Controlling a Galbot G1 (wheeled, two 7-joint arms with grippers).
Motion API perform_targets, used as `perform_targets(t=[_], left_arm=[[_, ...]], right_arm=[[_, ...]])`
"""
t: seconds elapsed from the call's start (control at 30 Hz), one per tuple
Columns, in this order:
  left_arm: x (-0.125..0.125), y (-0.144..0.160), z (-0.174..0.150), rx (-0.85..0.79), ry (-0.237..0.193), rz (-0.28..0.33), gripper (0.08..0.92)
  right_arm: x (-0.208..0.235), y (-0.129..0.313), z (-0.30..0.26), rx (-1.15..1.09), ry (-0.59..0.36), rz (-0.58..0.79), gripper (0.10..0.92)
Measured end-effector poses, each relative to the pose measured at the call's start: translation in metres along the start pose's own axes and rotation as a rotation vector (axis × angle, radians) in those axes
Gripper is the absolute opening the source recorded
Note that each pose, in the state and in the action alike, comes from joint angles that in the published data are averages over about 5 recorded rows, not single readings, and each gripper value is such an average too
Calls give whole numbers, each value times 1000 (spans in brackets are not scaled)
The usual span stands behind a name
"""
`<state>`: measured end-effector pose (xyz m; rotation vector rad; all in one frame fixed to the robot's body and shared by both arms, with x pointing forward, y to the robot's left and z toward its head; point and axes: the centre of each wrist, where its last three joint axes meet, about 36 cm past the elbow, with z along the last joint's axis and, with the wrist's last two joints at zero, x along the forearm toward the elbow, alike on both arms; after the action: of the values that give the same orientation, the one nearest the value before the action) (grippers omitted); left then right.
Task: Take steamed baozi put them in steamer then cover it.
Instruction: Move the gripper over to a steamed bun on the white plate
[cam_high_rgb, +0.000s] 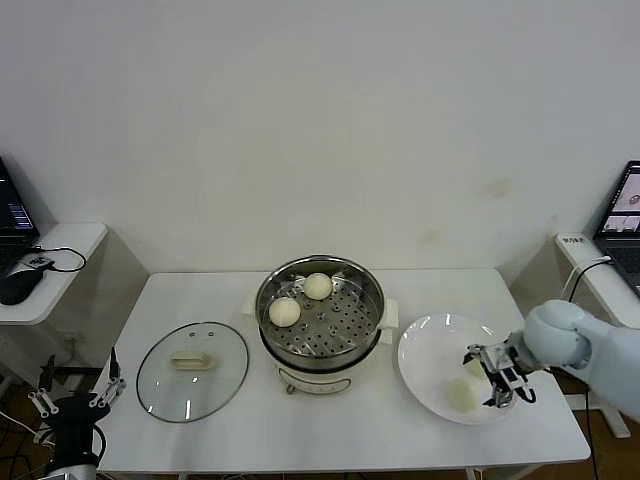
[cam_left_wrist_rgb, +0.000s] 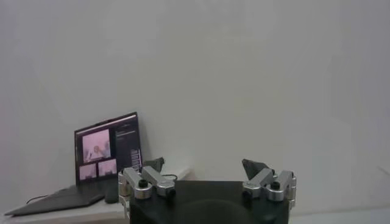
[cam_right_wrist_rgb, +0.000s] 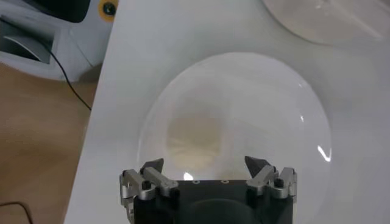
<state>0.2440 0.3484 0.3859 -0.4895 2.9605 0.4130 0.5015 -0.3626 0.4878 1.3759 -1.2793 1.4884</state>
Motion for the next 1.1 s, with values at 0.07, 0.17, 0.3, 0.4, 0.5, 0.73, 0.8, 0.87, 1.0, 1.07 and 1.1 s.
perform_targets(t=[0.07,0.17,0.3,0.4,0.5,0.73,0.8,0.87,1.0,1.07,1.1], left_arm=[[0,0,0,0,0,-1,823],[0,0,1,0,1,-2,823],[0,0,1,0,2,-3,823],[0,0,2,-1,4,-4,823],[0,1,3,-2,6,-5,823],[-1,0,4,0,5,-5,823],[-1,0,4,0,5,-5,823],[-1,0,4,0,5,-5,823],[0,0,4,0,5,-5,823],[0,0,3,1,4,-5,823],[0,0,3,2,4,-5,823]], right_arm=[[-6,1,0,-4,-2,-4,823],[-13,1,-1,-11,-5,-6,820],[-20,-1,-2,-24,-5,-3,802],[-23,-2,-1,-34,-2,-1,781],[-27,-2,-1,-44,0,-5,760],[-35,-1,-1,-56,3,-14,714],[-36,-1,-2,-59,4,-15,702],[-37,-1,-2,-60,5,-15,687],[-37,-2,-1,-63,8,-13,644],[-36,-2,-1,-62,9,-12,618],[-36,-2,-1,-62,9,-12,608]])
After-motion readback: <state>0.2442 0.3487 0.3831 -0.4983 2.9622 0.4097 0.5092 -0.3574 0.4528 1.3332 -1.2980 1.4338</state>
